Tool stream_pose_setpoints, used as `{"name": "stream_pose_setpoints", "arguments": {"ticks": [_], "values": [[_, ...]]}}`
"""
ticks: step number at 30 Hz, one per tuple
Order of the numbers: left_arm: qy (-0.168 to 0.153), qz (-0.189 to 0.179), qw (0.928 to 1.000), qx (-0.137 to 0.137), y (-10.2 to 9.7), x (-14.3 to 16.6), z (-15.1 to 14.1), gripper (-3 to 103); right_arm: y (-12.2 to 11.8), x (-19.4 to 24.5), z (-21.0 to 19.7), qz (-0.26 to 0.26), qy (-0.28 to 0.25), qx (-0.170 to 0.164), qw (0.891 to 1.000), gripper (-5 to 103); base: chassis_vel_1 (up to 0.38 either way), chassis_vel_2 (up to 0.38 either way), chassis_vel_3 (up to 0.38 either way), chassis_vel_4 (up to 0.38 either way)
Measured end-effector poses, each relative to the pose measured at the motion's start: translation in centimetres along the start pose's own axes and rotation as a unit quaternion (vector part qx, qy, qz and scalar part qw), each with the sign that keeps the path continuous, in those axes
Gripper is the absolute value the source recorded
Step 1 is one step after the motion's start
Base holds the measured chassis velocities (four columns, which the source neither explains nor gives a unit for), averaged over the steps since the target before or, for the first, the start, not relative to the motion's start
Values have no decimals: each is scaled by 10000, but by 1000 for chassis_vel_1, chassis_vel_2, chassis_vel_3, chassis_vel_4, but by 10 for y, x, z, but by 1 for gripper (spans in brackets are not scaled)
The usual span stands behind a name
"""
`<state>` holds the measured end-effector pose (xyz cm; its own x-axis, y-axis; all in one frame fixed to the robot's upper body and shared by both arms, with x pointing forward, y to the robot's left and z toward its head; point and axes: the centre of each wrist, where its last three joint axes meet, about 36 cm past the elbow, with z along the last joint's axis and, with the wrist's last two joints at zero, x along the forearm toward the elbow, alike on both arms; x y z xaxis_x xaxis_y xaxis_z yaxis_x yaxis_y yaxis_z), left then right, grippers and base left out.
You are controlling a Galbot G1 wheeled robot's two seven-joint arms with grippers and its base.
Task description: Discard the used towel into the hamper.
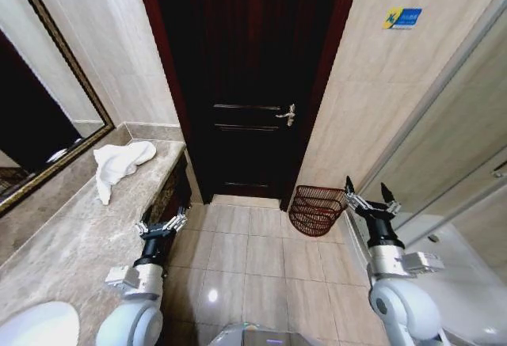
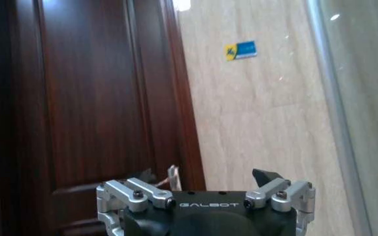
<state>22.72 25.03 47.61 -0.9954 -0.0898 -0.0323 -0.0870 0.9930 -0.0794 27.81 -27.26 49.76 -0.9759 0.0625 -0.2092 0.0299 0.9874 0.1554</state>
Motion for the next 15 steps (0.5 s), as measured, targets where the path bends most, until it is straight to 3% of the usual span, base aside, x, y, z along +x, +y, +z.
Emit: {"name": "stream_pose_setpoints", "arguments": {"ticks": [1, 2, 3, 5, 8, 11, 15], "values": [[261, 77, 9994, -207, 0, 2, -3, 100, 0, 0, -2, -28, 152, 66, 9999, 100, 0, 0, 0, 0], [499, 113, 9984, -242, 0, 3, -6, 100, 0, 1, -3, -31, 225, 110, 9997, 100, 0, 0, 0, 0], [499, 113, 9984, -242, 0, 3, -6, 100, 0, 1, -3, -31, 225, 110, 9997, 100, 0, 0, 0, 0], [793, 115, 9965, -227, 0, 3, -10, 100, -1, 1, -3, -32, 304, 214, 9993, 100, 0, 0, 0, 0], [674, 89, 9974, -221, 1, 1, -9, 100, -3, 1, -3, -32, 313, 290, 9991, 100, 0, 0, 0, 0], [206, 41, 9997, -157, 2, 0, -2, 100, -6, -1, -2, -65, 243, 383, 9990, 100, 0, 0, 0, 0], [-102, -14, 9998, -144, 2, -2, 2, 100, -7, -3, -2, -87, 147, 420, 9990, 100, 0, 0, 0, 0]]}}
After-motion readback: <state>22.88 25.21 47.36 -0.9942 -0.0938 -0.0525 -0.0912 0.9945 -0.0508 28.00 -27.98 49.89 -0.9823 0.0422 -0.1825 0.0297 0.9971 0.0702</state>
